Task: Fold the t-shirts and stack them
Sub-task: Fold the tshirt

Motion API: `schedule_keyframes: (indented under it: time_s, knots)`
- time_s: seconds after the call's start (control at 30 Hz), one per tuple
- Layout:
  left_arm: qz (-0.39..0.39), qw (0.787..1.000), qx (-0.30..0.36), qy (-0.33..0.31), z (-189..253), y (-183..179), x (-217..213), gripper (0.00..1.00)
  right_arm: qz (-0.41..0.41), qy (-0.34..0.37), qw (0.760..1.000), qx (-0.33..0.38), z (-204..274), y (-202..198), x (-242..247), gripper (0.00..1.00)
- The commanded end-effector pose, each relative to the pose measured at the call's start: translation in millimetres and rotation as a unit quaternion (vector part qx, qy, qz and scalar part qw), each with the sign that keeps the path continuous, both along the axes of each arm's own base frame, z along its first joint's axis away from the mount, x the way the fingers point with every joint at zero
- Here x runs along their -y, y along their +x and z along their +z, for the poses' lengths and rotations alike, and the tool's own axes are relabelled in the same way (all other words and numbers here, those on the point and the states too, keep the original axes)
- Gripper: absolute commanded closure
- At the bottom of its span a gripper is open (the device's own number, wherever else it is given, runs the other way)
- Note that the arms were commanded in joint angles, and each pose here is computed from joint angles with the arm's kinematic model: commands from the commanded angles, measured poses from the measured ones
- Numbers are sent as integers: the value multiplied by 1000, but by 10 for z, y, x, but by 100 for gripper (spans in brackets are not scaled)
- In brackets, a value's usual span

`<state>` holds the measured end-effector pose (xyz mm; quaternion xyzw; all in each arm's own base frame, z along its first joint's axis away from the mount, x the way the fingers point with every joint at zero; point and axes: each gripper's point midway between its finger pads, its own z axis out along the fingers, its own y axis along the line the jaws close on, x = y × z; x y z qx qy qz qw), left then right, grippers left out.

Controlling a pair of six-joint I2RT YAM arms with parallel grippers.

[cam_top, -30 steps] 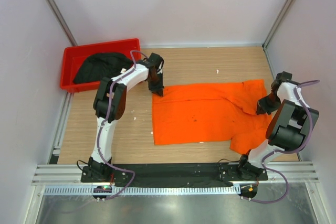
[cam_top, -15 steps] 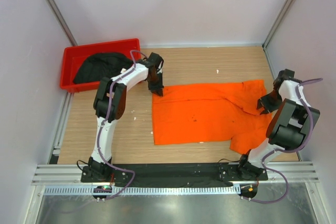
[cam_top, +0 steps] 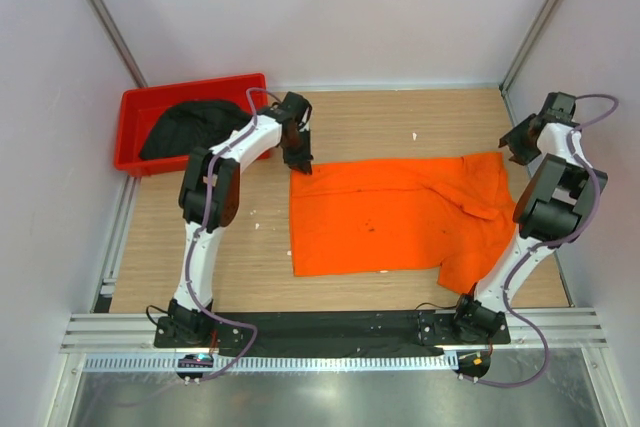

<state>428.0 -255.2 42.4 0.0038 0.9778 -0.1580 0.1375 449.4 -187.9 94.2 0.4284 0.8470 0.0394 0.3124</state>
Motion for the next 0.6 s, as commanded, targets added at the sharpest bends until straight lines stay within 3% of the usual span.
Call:
schedule_keyframes:
  time_s: [0.0, 0.57]
  knots:
    - [-7, 1000, 5, -5, 0, 63, 12, 83, 54, -1, 998, 36, 61, 198, -81, 50]
    - [-4, 1000, -13, 19, -231, 27, -94, 84, 66, -2, 998, 3, -388, 296, 7, 50]
